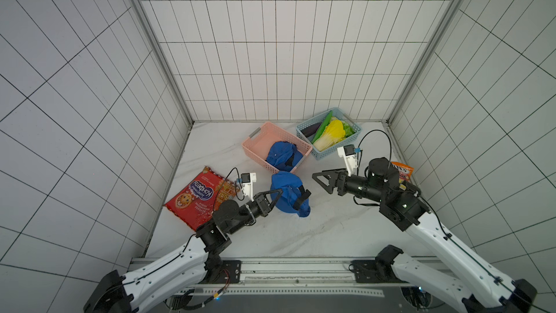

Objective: Turn the baseball cap inside out
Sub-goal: Turn over the baseball cap.

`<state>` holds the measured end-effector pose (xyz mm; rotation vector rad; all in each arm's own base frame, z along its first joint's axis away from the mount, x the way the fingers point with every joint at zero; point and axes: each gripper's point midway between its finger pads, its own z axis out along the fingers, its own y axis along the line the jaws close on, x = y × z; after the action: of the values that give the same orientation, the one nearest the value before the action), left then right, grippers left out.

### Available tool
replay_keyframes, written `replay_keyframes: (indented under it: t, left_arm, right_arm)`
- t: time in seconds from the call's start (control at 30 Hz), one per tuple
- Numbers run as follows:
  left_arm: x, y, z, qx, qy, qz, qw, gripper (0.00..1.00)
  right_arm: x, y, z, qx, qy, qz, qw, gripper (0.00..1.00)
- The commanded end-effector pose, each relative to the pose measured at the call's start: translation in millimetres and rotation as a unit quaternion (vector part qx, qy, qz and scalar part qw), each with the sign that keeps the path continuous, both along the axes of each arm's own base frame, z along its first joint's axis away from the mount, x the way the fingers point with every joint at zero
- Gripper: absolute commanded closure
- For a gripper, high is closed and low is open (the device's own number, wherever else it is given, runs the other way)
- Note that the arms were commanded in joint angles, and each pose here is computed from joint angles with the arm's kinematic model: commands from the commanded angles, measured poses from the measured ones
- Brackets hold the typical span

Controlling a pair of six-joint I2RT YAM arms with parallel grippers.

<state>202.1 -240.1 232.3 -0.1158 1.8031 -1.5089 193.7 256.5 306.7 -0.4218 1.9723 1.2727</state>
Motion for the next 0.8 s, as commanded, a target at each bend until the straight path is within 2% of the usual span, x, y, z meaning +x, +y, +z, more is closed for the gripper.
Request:
replay_keyframes:
  t: [0.0,0.1,0.27,0.47,0.77]
  left_arm:
    - [9.4,3.0,22.9,-0.033,-0.004,0.025,0.999,1.0]
    - [12.4,2.8,23.5,-0.039,0.004,0.03,0.999,1.0]
    - [13.8,2.0,22.6,-0.04,0.01,0.031,0.999,1.0]
    - [12.9,2.8,20.7,-0.04,0.017,0.031,0.999,1.0]
    - [11.1,3.1,22.1,-0.042,0.019,0.029,0.999,1.0]
  right_arm:
    - [-1.9,-6.4,-22.1,-0.033,-0.003,-0.011,0.999,0.16]
    - [-18.2,1.6,-38.4,-0.057,-0.017,0.011,0.998,0.16]
    - [-47.1,21.9,-71.3,-0.126,-0.096,0.03,0.987,0.19]
    - [-50.5,37.0,-105.3,-0.157,-0.128,0.015,0.979,0.23]
    - [-42.3,68.4,-110.2,-0.15,-0.153,0.011,0.977,0.45]
